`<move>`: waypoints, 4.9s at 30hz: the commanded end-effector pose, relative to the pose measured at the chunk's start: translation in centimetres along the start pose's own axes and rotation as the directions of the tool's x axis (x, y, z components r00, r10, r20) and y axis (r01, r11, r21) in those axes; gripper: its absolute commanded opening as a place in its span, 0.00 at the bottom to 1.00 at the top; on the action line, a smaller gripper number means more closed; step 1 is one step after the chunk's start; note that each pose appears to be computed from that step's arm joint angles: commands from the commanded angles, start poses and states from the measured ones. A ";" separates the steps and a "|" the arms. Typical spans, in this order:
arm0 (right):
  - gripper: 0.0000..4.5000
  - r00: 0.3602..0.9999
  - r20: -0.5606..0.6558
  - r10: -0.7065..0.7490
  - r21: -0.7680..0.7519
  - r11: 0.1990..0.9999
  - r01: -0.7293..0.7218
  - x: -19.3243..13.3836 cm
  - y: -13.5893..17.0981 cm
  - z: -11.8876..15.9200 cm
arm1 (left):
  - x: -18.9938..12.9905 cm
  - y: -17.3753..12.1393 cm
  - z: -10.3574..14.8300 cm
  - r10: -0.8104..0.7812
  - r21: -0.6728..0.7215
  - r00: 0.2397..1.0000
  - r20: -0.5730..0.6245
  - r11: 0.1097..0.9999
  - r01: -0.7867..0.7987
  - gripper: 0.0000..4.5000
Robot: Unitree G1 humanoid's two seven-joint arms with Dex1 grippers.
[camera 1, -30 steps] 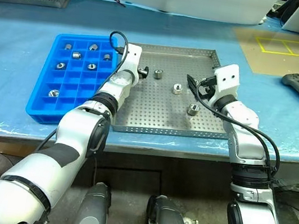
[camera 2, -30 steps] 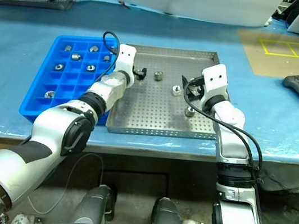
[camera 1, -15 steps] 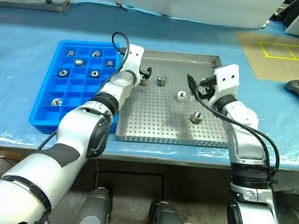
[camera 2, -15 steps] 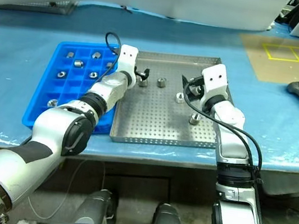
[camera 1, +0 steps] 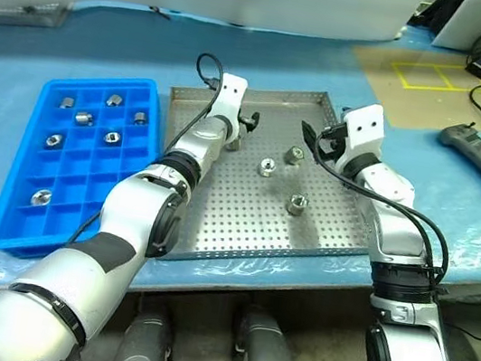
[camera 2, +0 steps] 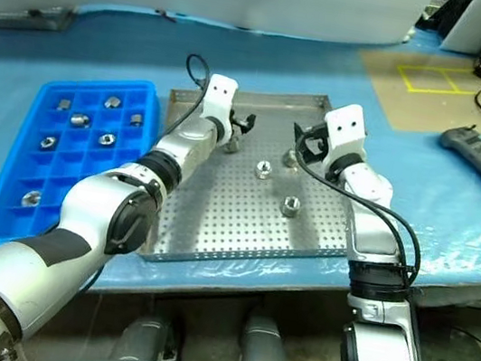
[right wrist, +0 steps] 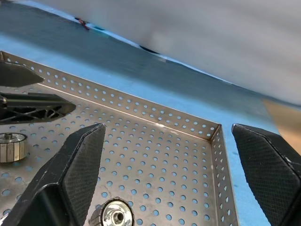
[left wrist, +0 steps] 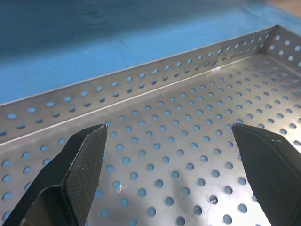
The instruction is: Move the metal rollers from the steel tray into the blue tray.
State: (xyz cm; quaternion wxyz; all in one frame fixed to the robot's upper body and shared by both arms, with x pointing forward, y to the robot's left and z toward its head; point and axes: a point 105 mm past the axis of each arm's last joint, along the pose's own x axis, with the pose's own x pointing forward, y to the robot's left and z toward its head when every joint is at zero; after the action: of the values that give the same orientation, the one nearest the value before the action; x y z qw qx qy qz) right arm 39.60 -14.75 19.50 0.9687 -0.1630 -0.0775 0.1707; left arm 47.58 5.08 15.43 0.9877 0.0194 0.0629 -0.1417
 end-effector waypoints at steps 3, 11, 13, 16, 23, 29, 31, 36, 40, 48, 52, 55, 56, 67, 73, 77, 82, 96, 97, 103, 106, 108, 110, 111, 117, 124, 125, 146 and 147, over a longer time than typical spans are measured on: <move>1.00 0.998 0.061 0.006 -0.018 1.000 -0.005 0.2 0.1 1.6 | 0.0 1.1 1.8 0.054 0.011 0.997 0.063 0.998 -0.055 0.99; 1.00 0.999 0.052 0.005 -0.010 1.000 -0.004 0.1 0.2 1.3 | -0.1 0.7 1.1 0.050 -0.031 0.997 0.053 0.998 -0.049 0.99; 1.00 0.999 0.051 0.006 -0.008 1.000 -0.005 0.1 0.3 1.2 | -0.1 0.7 0.1 0.049 -0.030 0.998 0.030 0.998 -0.048 0.99; 1.00 0.999 0.047 0.009 -0.007 1.000 -0.009 0.2 0.4 1.0 | -0.3 1.0 -1.1 0.071 -0.029 0.997 0.006 0.997 -0.070 0.99; 1.00 0.999 0.040 0.016 -0.005 1.000 -0.016 0.3 0.5 0.8 | -0.6 2.4 -0.5 0.135 -0.081 0.989 0.060 0.988 -0.130 0.99; 1.00 0.999 0.038 0.021 -0.003 1.000 -0.021 0.5 0.7 0.6 | -0.7 2.3 -0.3 0.131 -0.084 0.987 0.095 0.989 -0.123 0.99; 1.00 0.999 0.038 0.024 -0.001 1.000 -0.024 0.5 0.8 0.6 | -0.8 2.2 -1.1 0.134 -0.084 0.988 0.077 0.988 -0.128 0.99; 1.00 0.999 0.031 0.028 -0.002 1.000 -0.028 0.5 0.9 0.4 | -1.1 1.9 -3.4 0.145 -0.081 0.989 0.028 0.987 -0.142 0.99; 1.00 0.999 0.025 0.031 -0.005 1.000 -0.031 0.5 0.8 0.2 | -1.4 2.0 -4.6 0.151 -0.092 0.989 0.001 0.984 -0.150 0.99; 1.00 0.999 0.022 0.035 -0.008 0.999 -0.035 0.6 0.9 0.2 | -1.7 2.0 -6.3 0.133 -0.089 0.990 -0.044 0.987 -0.136 0.99; 1.00 0.999 0.023 0.035 -0.010 0.999 -0.035 0.6 0.9 0.2 | -2.0 1.3 -7.2 0.096 -0.111 0.993 -0.066 0.988 -0.103 0.99; 1.00 0.999 0.022 0.035 -0.011 0.999 -0.035 0.7 0.9 0.1 | -2.1 0.9 -7.5 0.078 -0.119 0.995 -0.066 0.989 -0.086 0.99; 1.00 0.999 0.022 0.036 -0.011 0.999 -0.035 0.7 0.9 0.1 | -2.1 0.8 -7.5 0.070 -0.117 0.996 -0.063 0.990 -0.077 0.99; 1.00 0.997 0.042 0.065 -0.012 0.998 -0.064 1.8 1.5 0.5 | -2.4 0.2 -7.5 0.003 -0.156 1.000 -0.029 0.988 -0.008 0.85; 1.00 0.996 0.046 0.079 -0.011 0.997 -0.078 2.1 1.9 0.5 | -2.6 0.5 -7.2 0.013 -0.145 1.000 -0.016 0.989 -0.016 0.40; 1.00 0.995 0.049 0.087 -0.007 0.996 -0.087 2.2 2.1 0.5 | -2.6 0.5 -6.8 0.017 -0.147 1.000 0.000 0.989 -0.016 0.39; 1.00 0.992 0.051 0.114 0.003 0.993 -0.114 2.7 2.8 0.4 | -3.3 0.6 0.3 0.007 -0.164 0.962 0.275 0.986 0.040 0.39; 1.00 0.967 0.086 0.242 0.030 0.969 -0.245 5.0 6.3 1.0 | -11.3 9.5 5.0 0.396 -0.115 0.840 0.371 0.917 -0.381 0.39; 1.00 0.965 0.086 0.248 0.029 0.967 -0.252 5.1 6.5 1.0 | -11.8 10.2 4.7 0.425 -0.112 0.831 0.359 0.904 -0.414 0.39; 1.00 0.958 0.088 0.273 0.030 0.960 -0.277 5.4 7.1 0.8 | -14.0 12.7 2.6 0.504 -0.057 0.811 0.298 0.857 -0.512 0.39; 1.00 0.956 0.090 0.280 0.028 0.959 -0.284 5.5 7.2 0.8 | -14.7 12.9 1.1 0.499 -0.045 0.829 0.251 0.862 -0.505 0.39; 1.00 0.956 0.088 0.281 0.028 0.958 -0.284 5.5 7.2 0.7 | -15.2 13.2 0.2 0.498 -0.043 0.839 0.218 0.864 -0.502 0.39; 1.00 0.956 0.085 0.281 0.028 0.958 -0.284 5.5 7.0 0.6 | -15.8 13.6 -0.8 0.504 -0.031 0.845 0.181 0.861 -0.507 0.39; 1.00 0.956 0.083 0.281 0.027 0.959 -0.284 5.5 7.0 0.5 | -16.1 13.7 -1.1 0.505 -0.024 0.846 0.170 0.860 -0.509 0.39; 1.00 0.957 0.076 0.281 0.023 0.959 -0.284 5.4 6.9 0.3 | -16.7 14.0 -2.5 0.529 -0.026 0.840 0.121 0.848 -0.530 0.39; 1.00 0.956 0.070 0.284 0.021 0.958 -0.286 5.3 6.9 0.0 | -16.6 14.6 -4.4 0.559 -0.074 0.828 0.050 0.829 -0.555 0.47; 1.00 0.957 0.067 0.283 0.022 0.958 -0.285 5.2 7.0 -0.1 | -16.6 14.7 -4.6 0.560 -0.075 0.827 0.042 0.827 -0.557 0.55; 1.00 0.996 0.019 0.083 0.070 0.994 -0.085 0.8 1.1 -1.2 | -5.1 2.1 -0.8 -0.361 0.118 0.928 0.095 0.929 0.350 0.99; 1.00 0.998 0.008 0.056 0.067 0.996 -0.056 0.3 0.5 -1.3 | -4.6 2.3 -1.2 -0.351 0.116 0.934 0.071 0.933 0.342 0.99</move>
State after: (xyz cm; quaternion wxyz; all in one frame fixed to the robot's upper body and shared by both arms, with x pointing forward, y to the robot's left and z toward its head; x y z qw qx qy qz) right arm 40.45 -14.02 16.04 0.9662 -0.1341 -0.0378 0.2170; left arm 43.27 8.88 14.39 0.9497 0.0325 0.0221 -0.3107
